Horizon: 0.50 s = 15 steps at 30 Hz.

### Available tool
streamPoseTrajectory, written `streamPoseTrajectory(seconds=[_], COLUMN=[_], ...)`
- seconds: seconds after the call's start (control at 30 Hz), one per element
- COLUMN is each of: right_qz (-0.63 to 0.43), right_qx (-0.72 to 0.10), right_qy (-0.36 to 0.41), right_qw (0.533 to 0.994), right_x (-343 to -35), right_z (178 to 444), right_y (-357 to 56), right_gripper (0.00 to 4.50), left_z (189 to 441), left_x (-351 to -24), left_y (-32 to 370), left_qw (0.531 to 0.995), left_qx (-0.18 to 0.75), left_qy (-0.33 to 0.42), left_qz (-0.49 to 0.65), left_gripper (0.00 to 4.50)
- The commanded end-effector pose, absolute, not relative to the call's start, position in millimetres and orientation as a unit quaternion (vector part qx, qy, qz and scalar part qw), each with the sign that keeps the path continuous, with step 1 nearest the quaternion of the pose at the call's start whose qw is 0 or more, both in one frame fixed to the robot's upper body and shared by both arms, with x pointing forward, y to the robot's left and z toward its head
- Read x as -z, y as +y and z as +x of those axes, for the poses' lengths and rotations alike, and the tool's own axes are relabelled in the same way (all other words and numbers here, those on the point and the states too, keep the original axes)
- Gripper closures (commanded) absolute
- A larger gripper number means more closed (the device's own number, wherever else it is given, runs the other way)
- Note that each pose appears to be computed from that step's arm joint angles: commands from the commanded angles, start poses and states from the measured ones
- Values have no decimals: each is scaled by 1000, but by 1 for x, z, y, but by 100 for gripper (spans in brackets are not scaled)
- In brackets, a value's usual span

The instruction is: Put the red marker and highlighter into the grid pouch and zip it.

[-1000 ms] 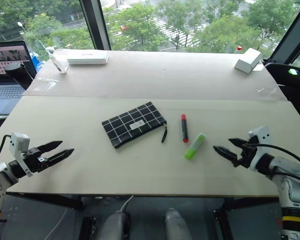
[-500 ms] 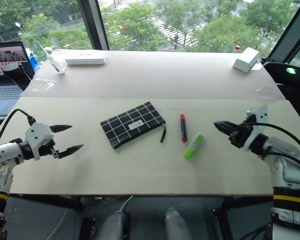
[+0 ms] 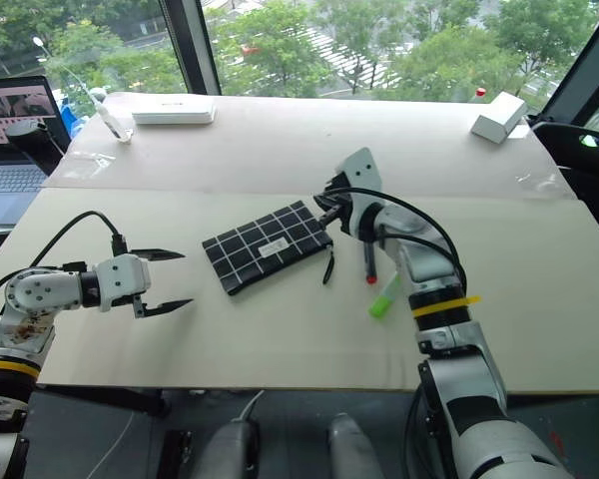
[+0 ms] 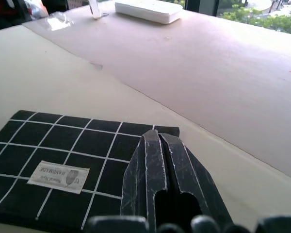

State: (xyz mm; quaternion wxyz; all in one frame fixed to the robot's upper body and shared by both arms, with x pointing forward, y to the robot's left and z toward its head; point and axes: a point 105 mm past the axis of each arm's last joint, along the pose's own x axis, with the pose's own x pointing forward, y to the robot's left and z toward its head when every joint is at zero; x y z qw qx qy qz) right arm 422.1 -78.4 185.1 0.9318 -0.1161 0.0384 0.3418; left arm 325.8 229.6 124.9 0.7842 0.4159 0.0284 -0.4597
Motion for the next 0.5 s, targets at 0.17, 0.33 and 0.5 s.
streamPoseTrajectory(seconds=[0.17, 0.33, 0.5], right_qz=[-227, -282, -324], right_qx=[-340, -341, -356], right_qy=[49, 46, 57], right_qw=[911, 896, 875], right_x=[-156, -144, -130], right_z=[427, 427, 423], right_y=[-69, -61, -57], right_gripper=[446, 446, 446], left_z=[326, 324, 326], left_x=[-134, -134, -137], left_y=[211, 208, 205], left_qw=[778, 777, 775], left_qx=[469, 474, 475], left_qy=[-14, -18, -23], left_qz=[417, 413, 415], left_gripper=[0, 0, 0])
